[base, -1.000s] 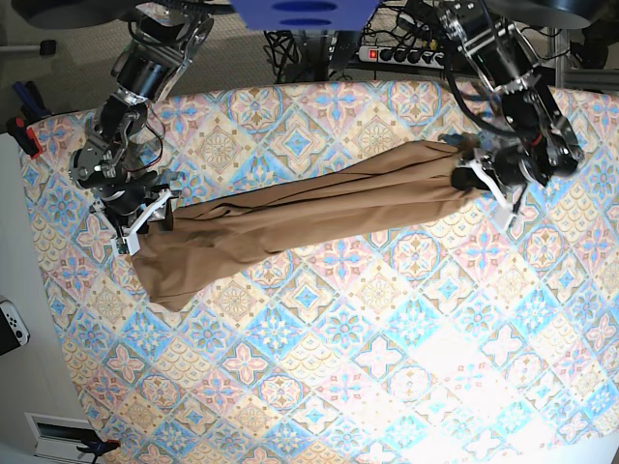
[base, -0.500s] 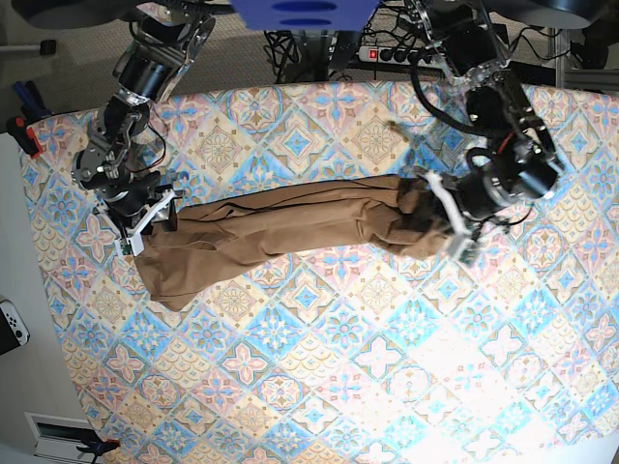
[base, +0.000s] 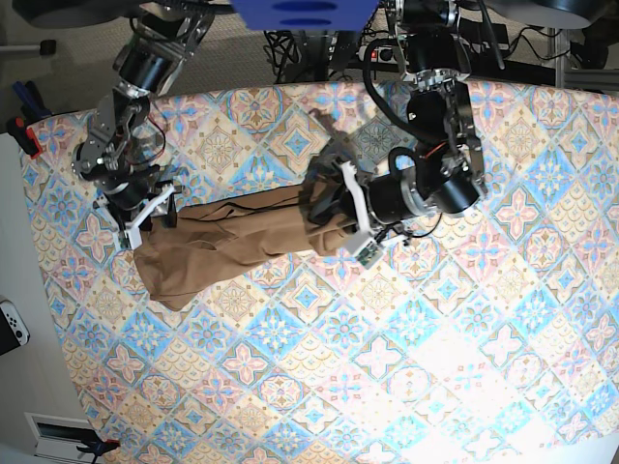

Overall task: Layout the t-shirt on the table in an organized manner, then fold the t-shirt properly
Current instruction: 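Regrasp the strip end with the left gripper, then carry the strip end with the left gripper toward the right gripper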

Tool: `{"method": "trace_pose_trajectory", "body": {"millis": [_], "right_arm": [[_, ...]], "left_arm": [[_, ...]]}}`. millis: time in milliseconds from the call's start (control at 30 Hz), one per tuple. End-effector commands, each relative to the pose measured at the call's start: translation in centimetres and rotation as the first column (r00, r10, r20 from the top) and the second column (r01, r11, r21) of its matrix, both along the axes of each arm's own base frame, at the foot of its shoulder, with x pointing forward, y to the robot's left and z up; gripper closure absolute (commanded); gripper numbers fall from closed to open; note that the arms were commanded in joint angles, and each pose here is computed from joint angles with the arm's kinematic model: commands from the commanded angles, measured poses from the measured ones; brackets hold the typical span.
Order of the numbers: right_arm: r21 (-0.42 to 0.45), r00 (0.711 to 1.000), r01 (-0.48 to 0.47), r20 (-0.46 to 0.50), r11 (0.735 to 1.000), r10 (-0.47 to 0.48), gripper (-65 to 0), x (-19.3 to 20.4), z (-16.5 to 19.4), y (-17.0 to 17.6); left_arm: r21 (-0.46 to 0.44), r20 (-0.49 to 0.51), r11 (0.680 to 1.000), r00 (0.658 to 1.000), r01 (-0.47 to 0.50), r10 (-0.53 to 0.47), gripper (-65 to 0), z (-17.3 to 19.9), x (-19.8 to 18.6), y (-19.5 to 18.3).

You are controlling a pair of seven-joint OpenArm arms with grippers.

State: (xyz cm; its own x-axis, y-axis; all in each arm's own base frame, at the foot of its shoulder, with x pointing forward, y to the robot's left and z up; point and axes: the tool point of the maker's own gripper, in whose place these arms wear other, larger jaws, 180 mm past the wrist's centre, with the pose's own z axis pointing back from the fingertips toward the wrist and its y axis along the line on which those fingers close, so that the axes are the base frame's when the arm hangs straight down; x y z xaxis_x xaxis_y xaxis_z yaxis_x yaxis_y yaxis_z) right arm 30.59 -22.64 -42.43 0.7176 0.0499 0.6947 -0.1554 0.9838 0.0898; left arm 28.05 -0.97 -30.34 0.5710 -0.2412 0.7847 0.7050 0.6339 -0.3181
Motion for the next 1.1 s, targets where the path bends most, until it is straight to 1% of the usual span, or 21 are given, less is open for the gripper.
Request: {"method": "trace_pose_trajectory", "body": {"millis": [0, 133, 333, 533, 633, 767, 800, 1000, 1067], "right_arm": [[-0.034, 0.999, -0.009, -0.042, 0.999, 0.008, -28.1, -0.6, -0.3, -0.7], [-0.034, 0.999, -0.008, -0.047, 0.999, 0.006, -28.1, -0.8, -0.5, -0.7], [-0.034, 0.999, -0.008, -0.047, 0.999, 0.006, -28.1, -0.8, -0.5, -0.7], [-0.034, 0.999, -0.006, -0.047, 0.999, 0.005, -28.1, -0.8, -0.5, -0.8], [-0.034, 0.999, -0.006, -0.047, 0.999, 0.005, -28.1, -0.8, -0.5, -0.8], [-0.034, 0.999, -0.006, -0.047, 0.999, 0.005, -28.1, -0.8, -0.5, -0.8], [-0.034, 0.999, -0.006, -0.047, 0.999, 0.005, -28.1, -0.8, -0.5, -0.8], [-0.034, 0.999, -0.006, -0.048, 0.999, 0.005, -28.1, -0.9, -0.5, -0.8], [-0.034, 0.999, -0.009, -0.048, 0.999, 0.008, -28.1, -0.9, -0.5, -0.7]], "left_arm": [[-0.063, 0.051, 0.998, 0.999, 0.001, 0.002, 0.0, 1.6, 0.7, -0.8], [-0.133, 0.057, 0.991, 0.998, 0.014, -0.007, 0.0, 1.5, 1.0, -2.4], [-0.156, 0.059, 0.987, 0.997, -0.031, 0.040, 0.0, 0.4, 2.0, -3.3], [-0.226, 0.040, 0.972, 0.996, -0.063, 0.074, 0.0, -0.2, 3.0, -3.7], [-0.230, -0.015, 0.971, 0.998, -0.069, 0.068, 0.0, -1.9, 3.7, -4.1], [-0.228, -0.055, 0.972, 0.997, -0.064, 0.053, 0.0, -3.0, 4.9, -4.5], [-0.226, -0.056, 0.972, 0.997, -0.059, 0.048, -3.6, -3.1, 5.1, -4.5], [-0.228, -0.051, 0.973, 0.998, 0.023, -0.035, -34.4, -2.9, 4.0, -7.0], [-0.245, -0.048, 0.968, 0.997, 0.048, -0.061, -42.1, -2.4, 3.6, -8.4]]}}
